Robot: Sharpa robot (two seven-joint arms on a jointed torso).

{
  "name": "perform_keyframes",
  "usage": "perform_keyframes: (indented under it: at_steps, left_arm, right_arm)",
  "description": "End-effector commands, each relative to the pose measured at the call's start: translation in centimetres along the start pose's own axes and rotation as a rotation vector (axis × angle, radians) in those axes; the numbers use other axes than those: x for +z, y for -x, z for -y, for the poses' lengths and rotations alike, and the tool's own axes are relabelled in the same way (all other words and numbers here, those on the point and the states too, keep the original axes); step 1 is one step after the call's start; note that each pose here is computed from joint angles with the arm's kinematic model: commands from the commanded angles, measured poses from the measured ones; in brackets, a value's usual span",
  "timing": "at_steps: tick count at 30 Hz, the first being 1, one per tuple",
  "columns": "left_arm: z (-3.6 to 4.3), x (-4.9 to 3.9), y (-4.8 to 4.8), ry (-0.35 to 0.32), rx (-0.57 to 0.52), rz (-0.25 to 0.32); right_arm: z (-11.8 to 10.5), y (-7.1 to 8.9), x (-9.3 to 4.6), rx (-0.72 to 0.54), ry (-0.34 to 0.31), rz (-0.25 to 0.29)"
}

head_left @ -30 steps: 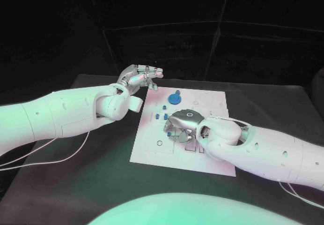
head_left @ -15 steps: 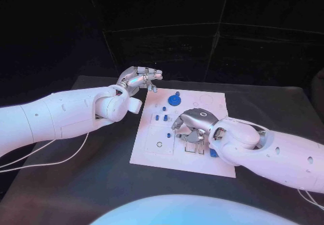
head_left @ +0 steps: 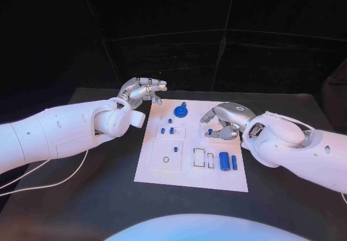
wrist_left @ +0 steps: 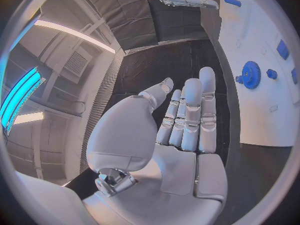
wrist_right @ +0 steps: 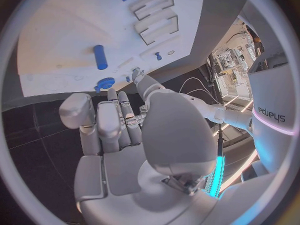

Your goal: Assemble the parts on the task board

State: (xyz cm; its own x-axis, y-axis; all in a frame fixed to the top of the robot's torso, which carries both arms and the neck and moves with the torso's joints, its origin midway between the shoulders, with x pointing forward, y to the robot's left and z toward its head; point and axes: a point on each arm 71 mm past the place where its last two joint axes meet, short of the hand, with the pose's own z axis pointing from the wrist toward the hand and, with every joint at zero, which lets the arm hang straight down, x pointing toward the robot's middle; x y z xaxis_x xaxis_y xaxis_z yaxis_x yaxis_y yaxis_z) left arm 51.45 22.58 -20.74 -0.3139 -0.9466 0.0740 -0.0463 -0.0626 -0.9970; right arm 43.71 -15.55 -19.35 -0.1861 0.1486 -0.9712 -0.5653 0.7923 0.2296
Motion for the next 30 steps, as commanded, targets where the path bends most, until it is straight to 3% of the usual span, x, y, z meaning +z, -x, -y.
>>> perform_keyframes:
  at_steps: [1, 8, 16, 30]
  left_arm:
    - [0.03, 0.00, -0.15, -0.001, -0.009, -0.016]
    - [-0.05, 0.02, -0.27, 0.000, -0.009, -0.019]
    - [-0.07, -0.01, -0.27, 0.000, -0.009, -0.019]
    - [-0.08, 0.02, -0.35, -0.002, -0.010, -0.021]
  right_arm:
    - [0.6, 0.0, -0.3, -0.036, -0.052, -0.042]
    - [1.4, -0.3, -0.3, -0.082, -0.087, -0.104]
    - [1.9, -0.7, 0.2, -0.097, -0.108, -0.135]
    - [1.4, -1.5, 1.4, -0.098, -0.092, -0.191]
